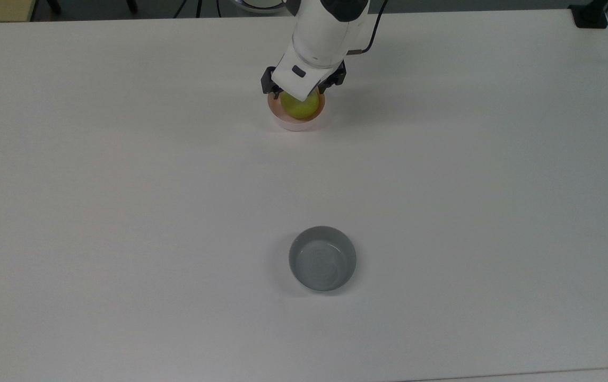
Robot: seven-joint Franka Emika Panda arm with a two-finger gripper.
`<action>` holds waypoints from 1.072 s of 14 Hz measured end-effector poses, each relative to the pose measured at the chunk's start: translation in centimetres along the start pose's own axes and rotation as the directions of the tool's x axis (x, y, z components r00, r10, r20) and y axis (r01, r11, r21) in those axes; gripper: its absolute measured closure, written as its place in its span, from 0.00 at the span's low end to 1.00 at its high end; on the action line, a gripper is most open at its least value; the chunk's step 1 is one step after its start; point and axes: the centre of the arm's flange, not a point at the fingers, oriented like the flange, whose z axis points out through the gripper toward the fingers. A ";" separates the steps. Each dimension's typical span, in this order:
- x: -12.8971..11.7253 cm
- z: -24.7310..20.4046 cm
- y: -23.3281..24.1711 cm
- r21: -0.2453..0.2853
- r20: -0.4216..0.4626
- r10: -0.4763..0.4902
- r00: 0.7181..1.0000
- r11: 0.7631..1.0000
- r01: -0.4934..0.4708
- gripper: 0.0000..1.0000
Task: Place the pear in the bowl
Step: 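Open the gripper to release the pear and raise the arm away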
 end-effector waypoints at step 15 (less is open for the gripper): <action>-6.5 -20.8 16.4 0.148 -0.215 0.310 0.926 0.948 -0.282 0.00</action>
